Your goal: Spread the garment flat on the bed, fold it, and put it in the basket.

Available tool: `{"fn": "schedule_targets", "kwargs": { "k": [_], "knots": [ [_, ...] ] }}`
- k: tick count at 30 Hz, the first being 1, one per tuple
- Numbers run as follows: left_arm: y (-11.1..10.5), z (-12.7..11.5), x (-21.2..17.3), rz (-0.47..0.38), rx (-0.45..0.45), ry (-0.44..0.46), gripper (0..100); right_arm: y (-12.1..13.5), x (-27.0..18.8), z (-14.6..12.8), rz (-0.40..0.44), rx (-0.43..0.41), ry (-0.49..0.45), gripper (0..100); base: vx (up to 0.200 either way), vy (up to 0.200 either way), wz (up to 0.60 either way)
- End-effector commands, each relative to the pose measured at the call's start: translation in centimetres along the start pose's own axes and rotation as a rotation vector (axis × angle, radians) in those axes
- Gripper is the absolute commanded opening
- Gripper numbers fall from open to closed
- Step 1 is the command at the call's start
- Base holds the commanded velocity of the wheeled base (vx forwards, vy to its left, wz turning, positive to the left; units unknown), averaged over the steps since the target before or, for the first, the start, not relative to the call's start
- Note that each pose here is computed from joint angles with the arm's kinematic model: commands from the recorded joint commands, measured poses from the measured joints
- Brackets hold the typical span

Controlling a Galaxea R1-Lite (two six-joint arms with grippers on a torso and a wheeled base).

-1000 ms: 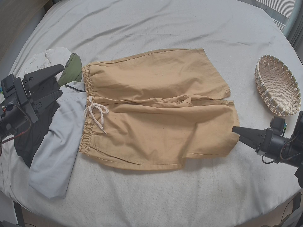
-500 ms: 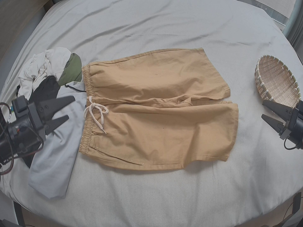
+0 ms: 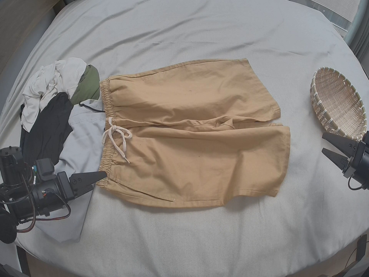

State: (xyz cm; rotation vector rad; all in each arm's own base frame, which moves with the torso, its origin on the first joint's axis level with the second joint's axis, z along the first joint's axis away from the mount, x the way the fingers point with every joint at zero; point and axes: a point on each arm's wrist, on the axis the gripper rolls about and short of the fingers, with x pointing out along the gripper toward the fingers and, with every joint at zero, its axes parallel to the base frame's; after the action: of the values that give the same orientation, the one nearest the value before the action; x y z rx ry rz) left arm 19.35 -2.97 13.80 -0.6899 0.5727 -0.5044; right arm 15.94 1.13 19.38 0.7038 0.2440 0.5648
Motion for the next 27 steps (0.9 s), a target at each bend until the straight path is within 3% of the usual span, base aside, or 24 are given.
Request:
{"fn": "schedule_targets", "kwargs": {
  "k": [1, 18, 19, 27],
  "knots": [
    [1.3, 0.0, 1.3, 0.032, -0.029, 0.026, 100, 0.2, -0.2, 0.0, 0.006, -0.006, -0.007, 100, 0.0, 0.0, 0.0],
    [2.9, 0.7, 3.9, 0.039, -0.021, -0.027, 100, 0.3, -0.3, 0.1, 0.01, -0.011, -0.012, 100, 0.0, 0.0, 0.0],
    [2.9, 0.6, 3.9, 0.038, -0.021, -0.026, 0, 0.3, -0.3, 0.1, 0.01, -0.011, -0.012, 100, 0.0, 0.0, 0.0],
    [3.0, 0.8, 4.2, 0.034, -0.021, -0.025, 0, 0.3, -0.3, 0.0, 0.008, -0.009, -0.01, 100, 0.0, 0.0, 0.0]
  ]
}}
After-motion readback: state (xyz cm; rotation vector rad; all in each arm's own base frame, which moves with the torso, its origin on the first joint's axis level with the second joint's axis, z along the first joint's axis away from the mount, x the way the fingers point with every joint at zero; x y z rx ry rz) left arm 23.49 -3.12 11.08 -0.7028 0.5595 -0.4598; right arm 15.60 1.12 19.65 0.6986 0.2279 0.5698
